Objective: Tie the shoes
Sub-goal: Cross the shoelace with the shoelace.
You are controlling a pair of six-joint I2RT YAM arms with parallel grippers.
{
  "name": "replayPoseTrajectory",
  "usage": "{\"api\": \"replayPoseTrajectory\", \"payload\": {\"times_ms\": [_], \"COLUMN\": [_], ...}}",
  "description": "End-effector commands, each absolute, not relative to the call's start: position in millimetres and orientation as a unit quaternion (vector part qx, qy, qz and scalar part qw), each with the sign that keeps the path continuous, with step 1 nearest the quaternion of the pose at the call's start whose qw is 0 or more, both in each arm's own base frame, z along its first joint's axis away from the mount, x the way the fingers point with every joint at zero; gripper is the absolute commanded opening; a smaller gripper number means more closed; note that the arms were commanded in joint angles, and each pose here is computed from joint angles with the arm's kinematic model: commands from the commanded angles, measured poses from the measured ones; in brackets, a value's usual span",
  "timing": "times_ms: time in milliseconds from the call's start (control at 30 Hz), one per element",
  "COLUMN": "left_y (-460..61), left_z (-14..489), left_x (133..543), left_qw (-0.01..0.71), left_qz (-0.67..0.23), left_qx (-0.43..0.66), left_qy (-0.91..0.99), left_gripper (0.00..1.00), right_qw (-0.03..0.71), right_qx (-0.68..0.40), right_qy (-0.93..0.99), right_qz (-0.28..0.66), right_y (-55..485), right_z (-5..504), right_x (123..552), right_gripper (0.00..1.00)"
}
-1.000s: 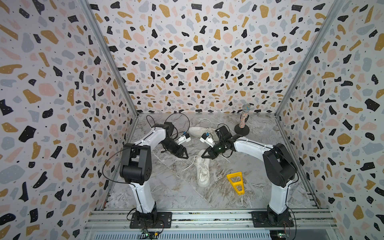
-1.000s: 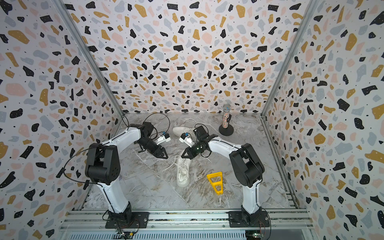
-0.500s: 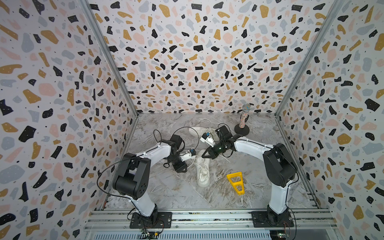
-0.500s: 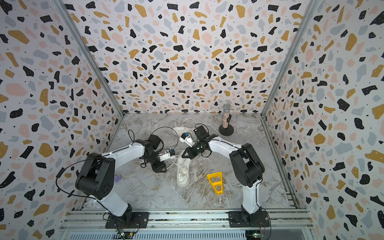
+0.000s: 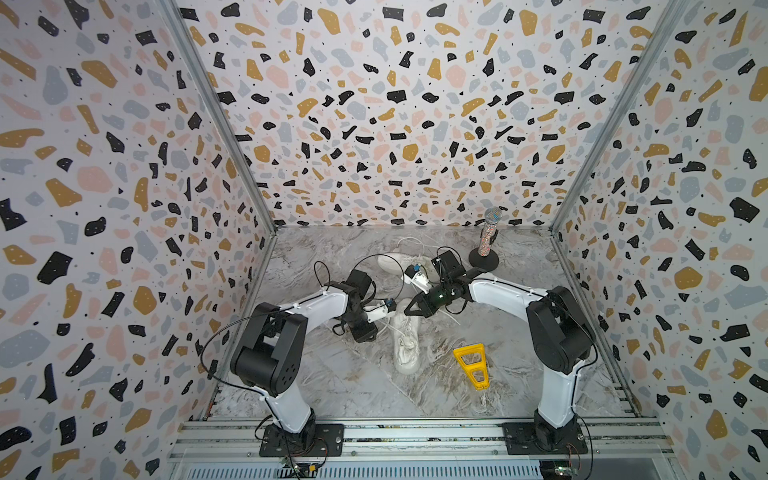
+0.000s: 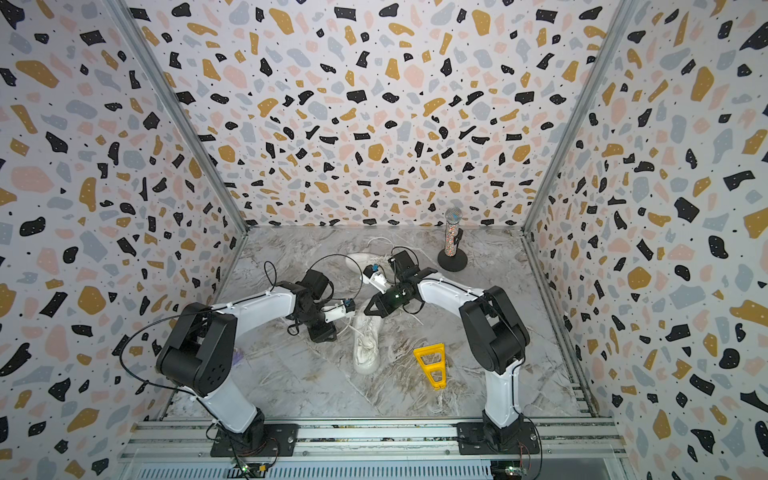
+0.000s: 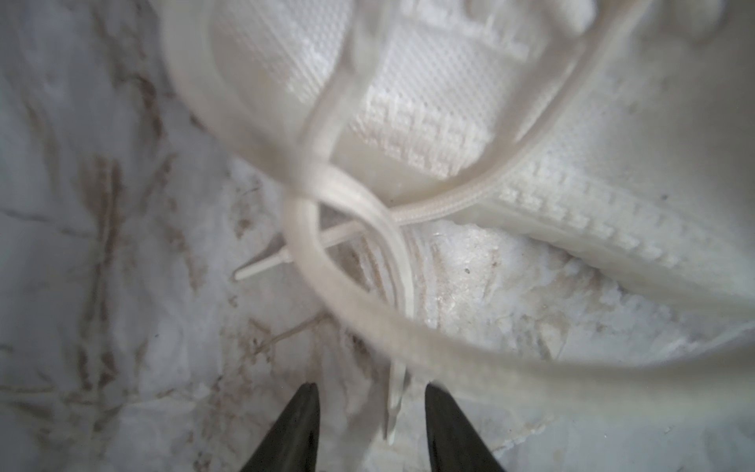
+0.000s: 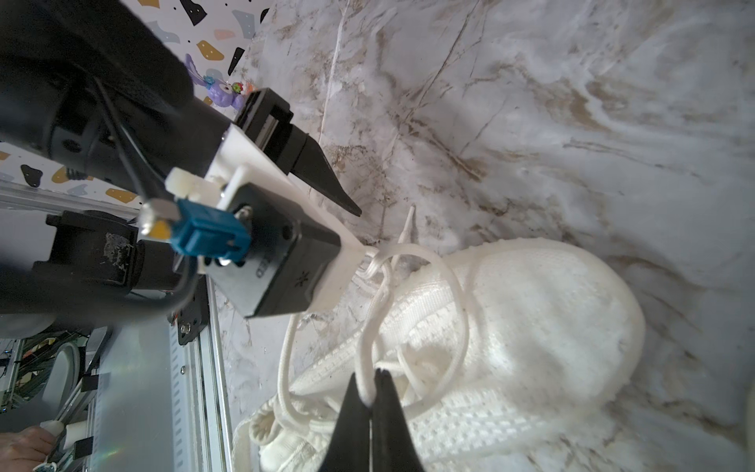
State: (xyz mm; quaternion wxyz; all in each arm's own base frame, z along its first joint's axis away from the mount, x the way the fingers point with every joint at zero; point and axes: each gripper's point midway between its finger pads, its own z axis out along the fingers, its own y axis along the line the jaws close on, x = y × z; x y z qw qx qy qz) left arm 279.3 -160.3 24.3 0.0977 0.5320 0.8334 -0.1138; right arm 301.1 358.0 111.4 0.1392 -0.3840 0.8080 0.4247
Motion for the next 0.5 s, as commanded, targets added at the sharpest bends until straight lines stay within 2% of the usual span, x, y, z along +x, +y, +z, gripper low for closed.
{"api": "replayPoseTrajectory", "payload": {"times_ms": [0, 100, 267, 467], "left_y": [-161.5, -160.8, -159.8, -160.1], "left_z": [14.6, 12.1, 8.3, 17.3], "left_x": [271.8, 271.5, 272.0, 273.9], "left_qw": [0.081, 0.076, 0.069, 0.087], "left_qz": [-0.113, -0.109, -0.104, -0.107], "left_qx": [0.536, 0.535, 0.526, 0.512], "left_qy": [0.833, 0.834, 0.841, 0.848], "left_gripper": [0.44, 0.38, 0.23, 0.0], "right_qw": [0.152, 0.154, 0.153, 0.159], "right_qx": [-0.388, -0.389, -0.388, -0.388], "right_qy": [0.804, 0.803, 0.804, 0.801], "right_qz": [0.425, 0.424, 0.424, 0.428], "right_y": [358.9, 358.4, 357.7, 356.9], "right_z": [125.6, 127.2, 126.4, 135.1], "right_x": [305.6, 305.9, 306.3, 307.8], "right_gripper": [0.0, 0.0, 0.0, 0.0]}}
